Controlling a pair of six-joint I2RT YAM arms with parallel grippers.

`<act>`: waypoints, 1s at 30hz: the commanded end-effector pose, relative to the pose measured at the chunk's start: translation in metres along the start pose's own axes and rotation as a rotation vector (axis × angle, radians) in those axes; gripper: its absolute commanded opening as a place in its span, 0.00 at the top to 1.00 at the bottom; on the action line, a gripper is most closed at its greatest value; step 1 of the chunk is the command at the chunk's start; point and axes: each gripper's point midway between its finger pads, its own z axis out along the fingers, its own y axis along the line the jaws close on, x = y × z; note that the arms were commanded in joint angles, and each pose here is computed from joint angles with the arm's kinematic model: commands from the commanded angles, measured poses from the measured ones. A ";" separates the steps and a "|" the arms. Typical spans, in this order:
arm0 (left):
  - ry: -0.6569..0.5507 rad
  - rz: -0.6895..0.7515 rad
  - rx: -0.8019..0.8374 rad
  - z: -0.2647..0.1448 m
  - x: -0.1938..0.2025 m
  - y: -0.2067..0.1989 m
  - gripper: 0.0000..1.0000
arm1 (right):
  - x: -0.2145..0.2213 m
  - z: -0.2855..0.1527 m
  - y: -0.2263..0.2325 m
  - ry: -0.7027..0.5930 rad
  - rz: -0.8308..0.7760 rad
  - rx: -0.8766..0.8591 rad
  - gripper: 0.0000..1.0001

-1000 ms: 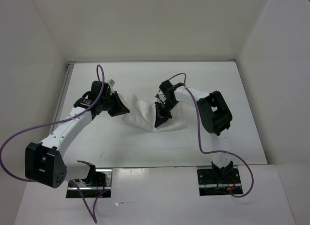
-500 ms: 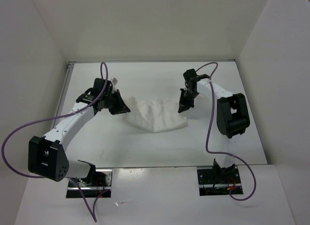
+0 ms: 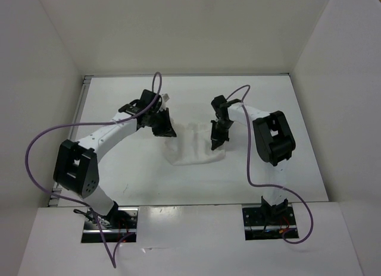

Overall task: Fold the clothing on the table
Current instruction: Fold the skirt

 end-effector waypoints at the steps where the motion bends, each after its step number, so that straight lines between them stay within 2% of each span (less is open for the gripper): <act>1: 0.005 0.117 0.061 0.009 -0.001 -0.040 1.00 | 0.014 0.022 0.017 0.034 -0.025 -0.031 0.92; 11: 0.051 0.237 0.138 0.029 0.014 -0.104 1.00 | 0.022 0.030 0.037 0.049 -0.029 -0.060 0.92; 24: 0.155 0.209 0.138 0.077 0.035 -0.095 1.00 | 0.019 0.027 0.048 0.043 -0.001 -0.107 0.94; 28: 0.164 0.163 0.195 0.091 0.032 -0.109 0.86 | 0.017 0.018 0.048 0.013 0.013 -0.104 0.94; 30: 0.162 0.160 0.256 0.090 0.028 -0.123 0.55 | 0.014 0.010 0.046 -0.012 0.030 -0.106 0.86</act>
